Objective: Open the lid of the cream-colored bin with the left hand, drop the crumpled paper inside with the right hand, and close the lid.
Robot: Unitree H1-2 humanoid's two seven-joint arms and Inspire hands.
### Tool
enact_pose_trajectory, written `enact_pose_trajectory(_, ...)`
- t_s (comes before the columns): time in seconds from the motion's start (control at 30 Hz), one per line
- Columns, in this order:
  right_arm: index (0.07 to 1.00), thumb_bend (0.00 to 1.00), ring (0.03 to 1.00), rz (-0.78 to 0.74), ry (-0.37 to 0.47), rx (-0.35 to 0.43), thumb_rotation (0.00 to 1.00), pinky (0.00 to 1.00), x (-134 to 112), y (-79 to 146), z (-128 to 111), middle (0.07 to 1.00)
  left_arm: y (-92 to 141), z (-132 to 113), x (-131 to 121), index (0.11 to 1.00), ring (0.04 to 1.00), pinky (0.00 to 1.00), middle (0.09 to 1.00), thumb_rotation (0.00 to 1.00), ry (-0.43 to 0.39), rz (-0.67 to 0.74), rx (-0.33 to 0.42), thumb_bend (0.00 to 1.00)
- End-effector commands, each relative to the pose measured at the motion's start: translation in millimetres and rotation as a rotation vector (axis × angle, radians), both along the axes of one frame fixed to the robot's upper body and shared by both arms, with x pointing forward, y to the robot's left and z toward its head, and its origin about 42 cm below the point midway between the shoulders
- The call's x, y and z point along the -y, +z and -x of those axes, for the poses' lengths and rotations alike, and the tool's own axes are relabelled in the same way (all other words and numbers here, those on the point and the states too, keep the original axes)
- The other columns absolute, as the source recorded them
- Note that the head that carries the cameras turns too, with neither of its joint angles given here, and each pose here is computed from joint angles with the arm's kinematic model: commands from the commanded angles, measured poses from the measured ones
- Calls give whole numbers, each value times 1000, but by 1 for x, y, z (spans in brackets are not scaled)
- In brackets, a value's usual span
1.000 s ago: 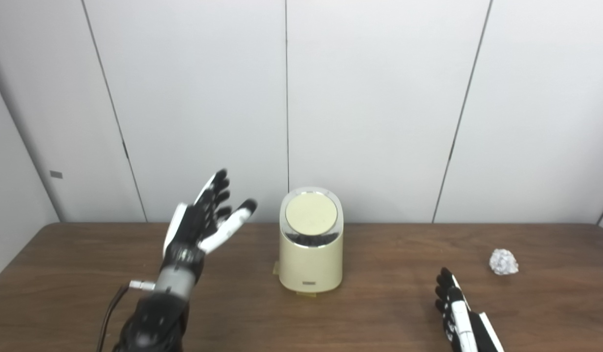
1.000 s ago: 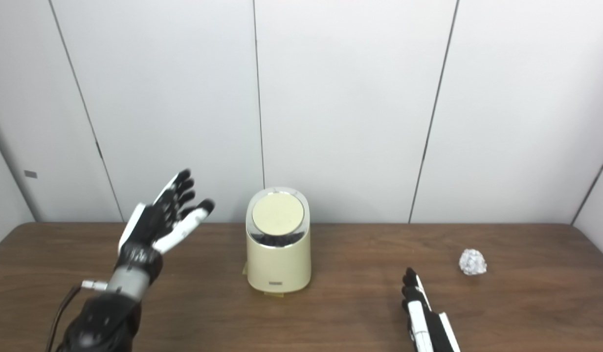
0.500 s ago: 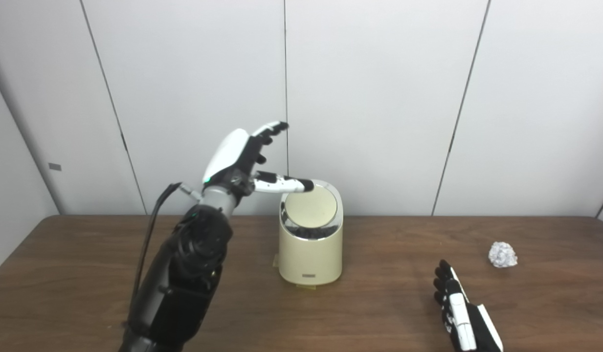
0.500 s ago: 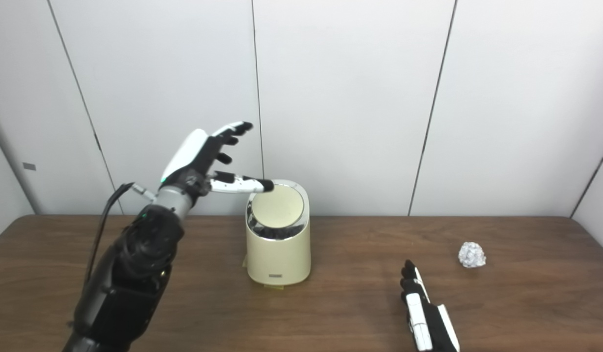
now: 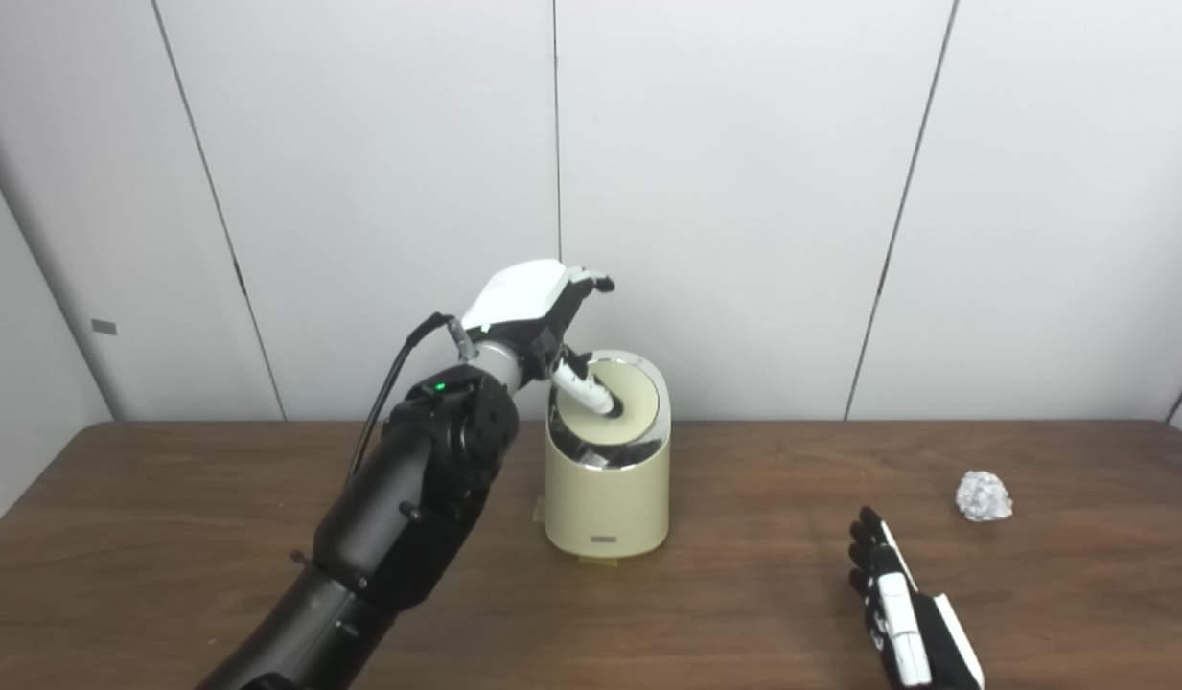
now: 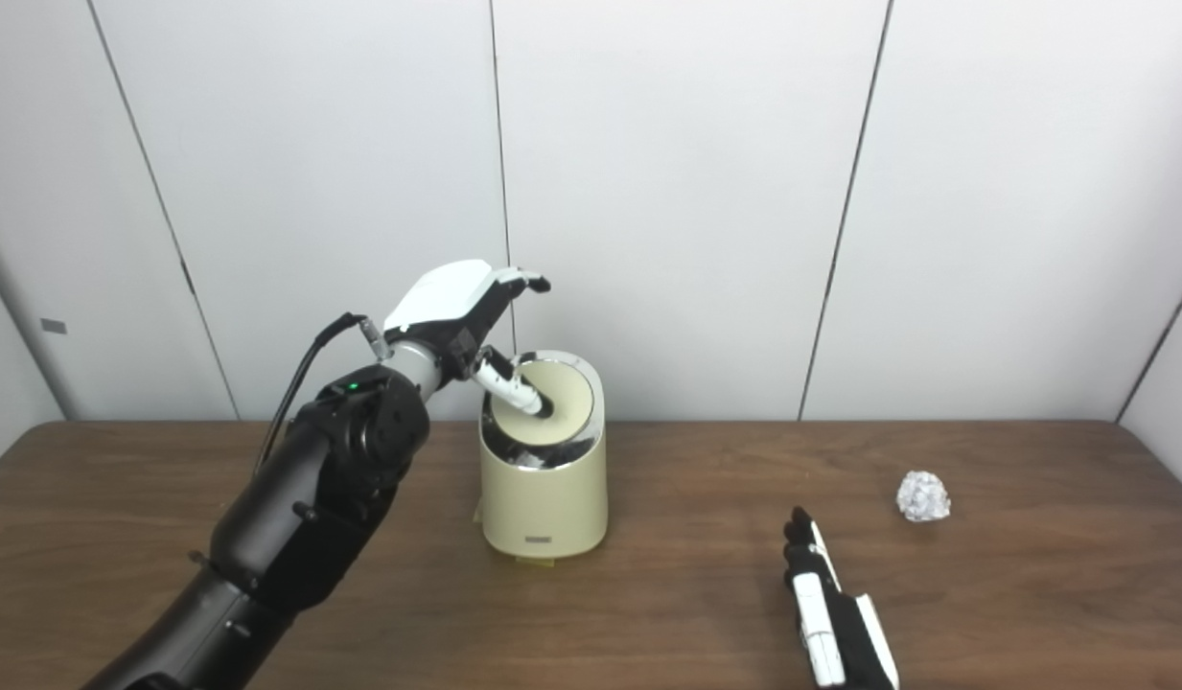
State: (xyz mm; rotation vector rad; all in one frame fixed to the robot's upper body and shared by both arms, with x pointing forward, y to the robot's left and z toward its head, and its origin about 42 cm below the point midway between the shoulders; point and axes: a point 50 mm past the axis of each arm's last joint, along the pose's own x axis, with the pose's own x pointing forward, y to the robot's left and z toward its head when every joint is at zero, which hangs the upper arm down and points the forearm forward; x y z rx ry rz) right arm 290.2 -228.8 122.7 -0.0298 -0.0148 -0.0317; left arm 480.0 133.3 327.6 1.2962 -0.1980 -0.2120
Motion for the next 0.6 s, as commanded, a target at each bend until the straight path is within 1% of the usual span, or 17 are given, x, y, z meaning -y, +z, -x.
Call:
enact_pose_trajectory(0.0, 983, 629, 987, -10, 13, 23, 1000, 983, -5, 7, -2, 987, 40, -4, 7, 889, 895, 804, 910, 136, -32, -43, 139, 968)
enact_pose_trajectory(0.13, 984, 637, 986, -5, 16, 25, 1000, 982, -5, 9, -1, 987, 33, -4, 8, 881, 888, 811, 891, 122, -32, -103, 169, 975)
enact_pose_trajectory(0.3, 980, 654, 983, 2, 22, 21, 1000, 979, -6, 11, 1, 987, 26, -1, 9, 891, 918, 845, 914, 102, -35, -183, 211, 969)
enact_pose_trajectory(0.4, 972, 662, 975, 13, 25, 18, 1000, 971, -8, 11, 3, 981, 23, 0, 8, 894, 926, 879, 920, 106, -42, -198, 217, 953)
enact_pose_trajectory(0.57, 966, 648, 967, 20, 28, 19, 1000, 962, -11, 13, 4, 976, 20, 3, 9, 896, 929, 896, 920, 135, -65, -202, 227, 931)
